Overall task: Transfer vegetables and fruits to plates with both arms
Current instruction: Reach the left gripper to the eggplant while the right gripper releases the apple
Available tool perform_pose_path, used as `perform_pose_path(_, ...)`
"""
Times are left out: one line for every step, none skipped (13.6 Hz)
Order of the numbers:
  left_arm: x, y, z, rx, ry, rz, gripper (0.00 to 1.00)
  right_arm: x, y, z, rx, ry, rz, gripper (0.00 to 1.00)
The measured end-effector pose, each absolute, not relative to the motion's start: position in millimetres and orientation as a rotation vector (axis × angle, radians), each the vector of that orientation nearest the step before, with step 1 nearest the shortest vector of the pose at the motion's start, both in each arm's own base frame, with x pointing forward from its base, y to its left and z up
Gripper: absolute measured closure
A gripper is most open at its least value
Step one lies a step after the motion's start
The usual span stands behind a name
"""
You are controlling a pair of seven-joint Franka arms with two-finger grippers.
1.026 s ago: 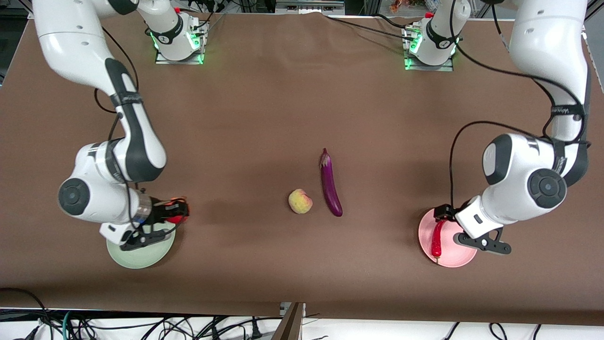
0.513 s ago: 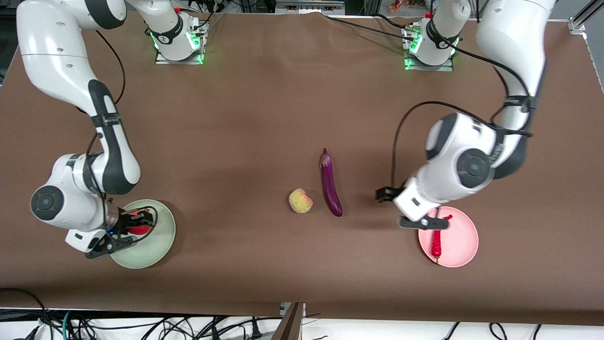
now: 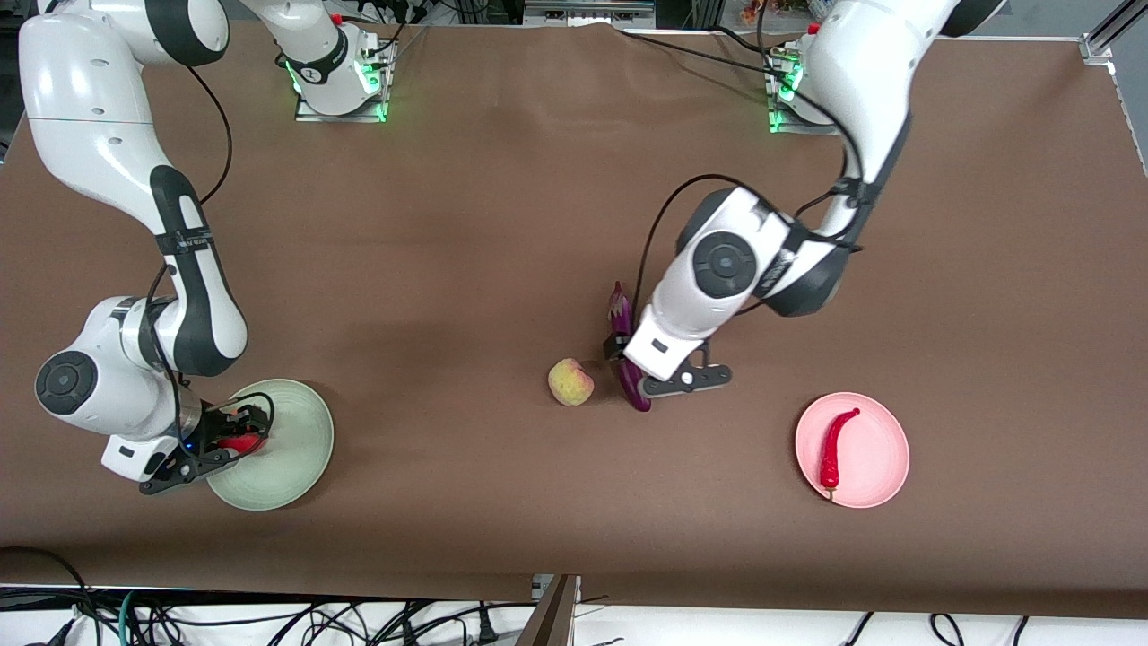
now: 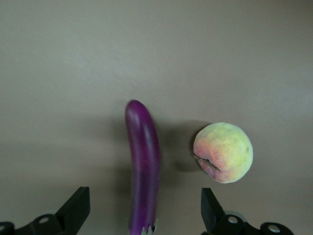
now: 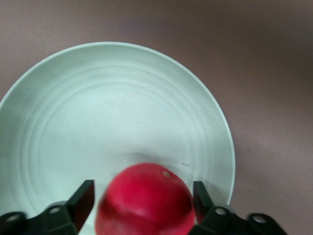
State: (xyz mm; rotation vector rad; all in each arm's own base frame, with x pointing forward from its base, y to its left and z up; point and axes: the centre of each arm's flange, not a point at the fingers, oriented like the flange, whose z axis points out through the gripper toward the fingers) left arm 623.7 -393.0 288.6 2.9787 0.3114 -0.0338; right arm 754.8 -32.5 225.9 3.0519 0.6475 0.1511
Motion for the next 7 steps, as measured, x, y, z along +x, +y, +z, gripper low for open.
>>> perform_pose_path(622, -397, 266, 2.995, 0.291, -0.017, 0.00, 756, -26, 229, 3.055, 0.660, 0.163, 0.00)
perform_pose_path(620, -401, 245, 3.005, 0.273, 0.005, 0.00, 758, -15, 235, 3.065, 0.679, 0.174, 0.00)
perform_pose_path(615, -405, 224, 3.007, 0.255, 0.015, 0.02, 760, 3, 242, 3.086, 0.689, 0.178, 0.00)
perform_pose_path(607, -410, 205, 3.009, 0.238, 0.004, 0.02, 760, 24, 250, 3.119, 0.667, 0.172, 0.00)
perform_pose_path(595, -416, 190, 3.019, 0.218, -0.020, 0.03, 758, 45, 258, 3.159, 0.619, 0.161, 0.00)
perform_pose_path(584, -423, 178, 3.031, 0.195, -0.045, 0.06, 756, 66, 263, 3.197, 0.563, 0.152, 0.00)
perform_pose_path(574, -429, 172, 3.040, 0.173, -0.063, 0.15, 754, 87, 266, 3.234, 0.508, 0.148, 0.00)
